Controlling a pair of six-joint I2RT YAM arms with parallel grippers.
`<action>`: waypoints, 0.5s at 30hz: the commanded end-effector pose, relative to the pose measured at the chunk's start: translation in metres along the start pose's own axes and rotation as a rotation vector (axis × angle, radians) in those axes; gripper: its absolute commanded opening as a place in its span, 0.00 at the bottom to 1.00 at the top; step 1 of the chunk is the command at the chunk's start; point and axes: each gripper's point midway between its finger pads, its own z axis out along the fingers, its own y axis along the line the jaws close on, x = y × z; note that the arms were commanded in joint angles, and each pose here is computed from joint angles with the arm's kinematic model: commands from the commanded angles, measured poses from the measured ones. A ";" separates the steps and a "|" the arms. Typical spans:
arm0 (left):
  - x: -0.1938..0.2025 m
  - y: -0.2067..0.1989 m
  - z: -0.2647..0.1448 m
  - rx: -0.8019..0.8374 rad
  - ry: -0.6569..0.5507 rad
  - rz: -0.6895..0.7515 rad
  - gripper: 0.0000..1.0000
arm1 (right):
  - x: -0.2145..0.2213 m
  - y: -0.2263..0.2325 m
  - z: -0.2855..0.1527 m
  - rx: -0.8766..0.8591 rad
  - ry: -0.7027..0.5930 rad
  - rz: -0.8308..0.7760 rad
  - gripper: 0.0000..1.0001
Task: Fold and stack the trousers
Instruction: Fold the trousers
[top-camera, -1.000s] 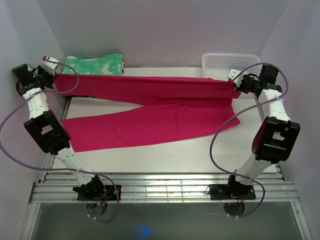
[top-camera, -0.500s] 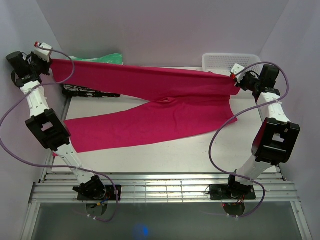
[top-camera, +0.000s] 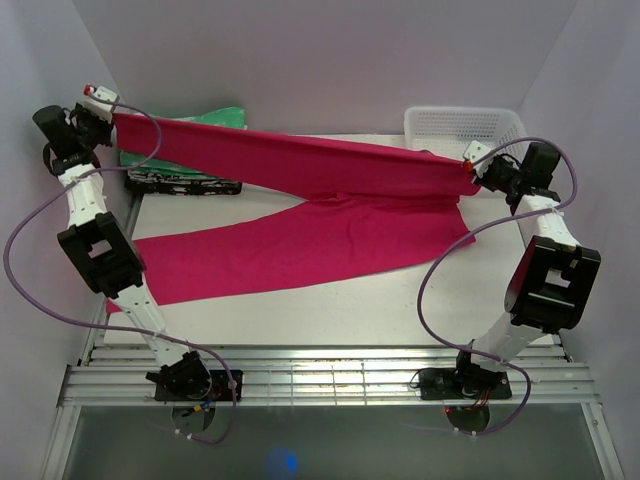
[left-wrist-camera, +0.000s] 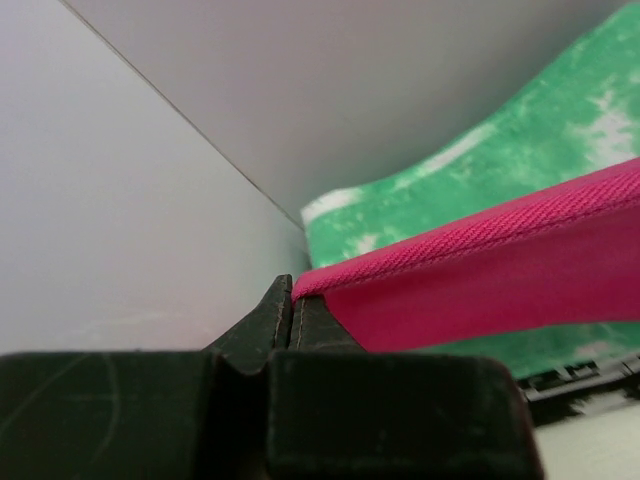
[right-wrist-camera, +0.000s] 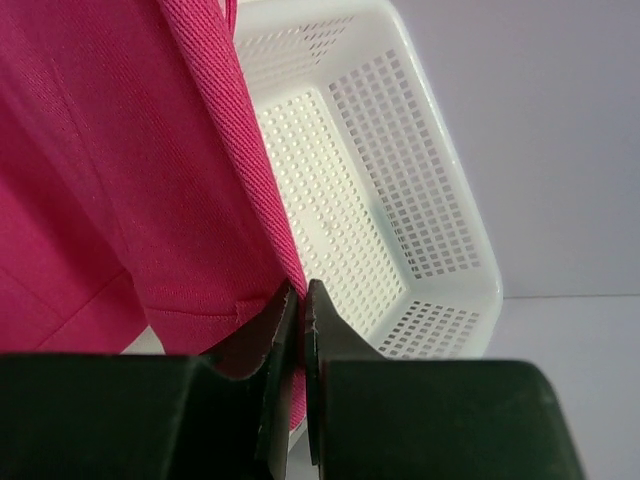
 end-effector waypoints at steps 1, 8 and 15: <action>0.007 0.122 -0.099 -0.434 0.139 0.144 0.00 | 0.091 -0.058 -0.089 0.234 0.379 -0.089 0.08; 0.051 0.109 -0.145 -0.415 0.232 0.093 0.00 | 0.096 -0.039 -0.084 0.159 0.368 -0.075 0.08; 0.082 0.064 -0.186 -0.275 0.306 0.065 0.00 | 0.103 -0.017 -0.078 0.066 0.369 -0.076 0.08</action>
